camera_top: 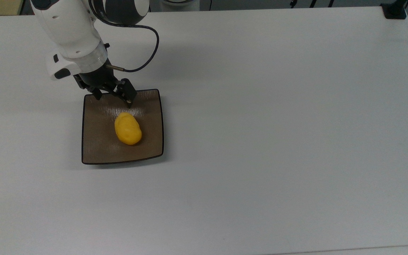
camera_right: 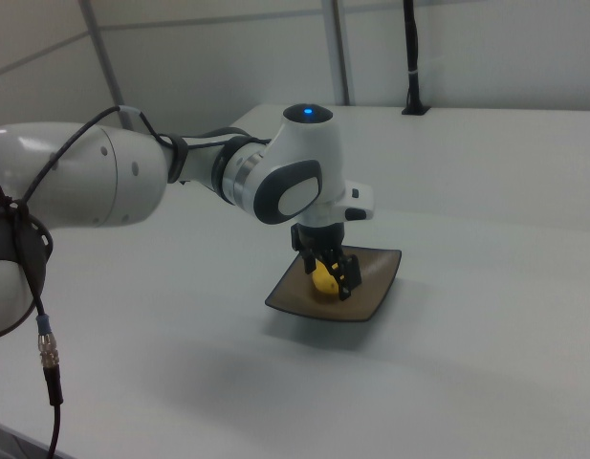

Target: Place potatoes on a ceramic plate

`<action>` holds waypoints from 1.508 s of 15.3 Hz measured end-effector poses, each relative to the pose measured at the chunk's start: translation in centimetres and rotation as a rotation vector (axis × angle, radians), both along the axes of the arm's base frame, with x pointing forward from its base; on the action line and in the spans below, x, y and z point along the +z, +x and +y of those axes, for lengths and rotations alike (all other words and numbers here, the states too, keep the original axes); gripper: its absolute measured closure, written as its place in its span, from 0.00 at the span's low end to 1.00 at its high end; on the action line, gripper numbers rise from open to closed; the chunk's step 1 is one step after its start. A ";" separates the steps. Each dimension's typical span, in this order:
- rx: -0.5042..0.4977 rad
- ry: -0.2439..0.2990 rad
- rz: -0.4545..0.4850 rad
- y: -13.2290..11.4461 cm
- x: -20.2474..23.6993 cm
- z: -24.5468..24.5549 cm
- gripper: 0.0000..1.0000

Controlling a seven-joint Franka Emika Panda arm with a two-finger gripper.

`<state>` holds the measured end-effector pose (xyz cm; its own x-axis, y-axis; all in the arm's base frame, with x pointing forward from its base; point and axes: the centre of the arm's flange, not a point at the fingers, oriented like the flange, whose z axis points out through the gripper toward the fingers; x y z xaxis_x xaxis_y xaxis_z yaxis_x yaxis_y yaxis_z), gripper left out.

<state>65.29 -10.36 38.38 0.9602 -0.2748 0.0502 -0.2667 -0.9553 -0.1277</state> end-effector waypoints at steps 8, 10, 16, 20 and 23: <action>0.043 -0.015 0.078 -2.4 5.1 1.0 0.00; 0.090 -0.073 0.112 -3.6 7.0 2.2 0.00; 0.143 -0.138 0.102 -6.2 10.0 4.8 0.00; 0.163 -0.148 0.053 -7.5 13.0 5.1 0.00; 0.202 -0.153 0.023 -8.3 14.8 6.2 0.00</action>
<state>57.03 -4.15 53.13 0.9962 -0.0682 0.0539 -0.0697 -0.9972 0.0260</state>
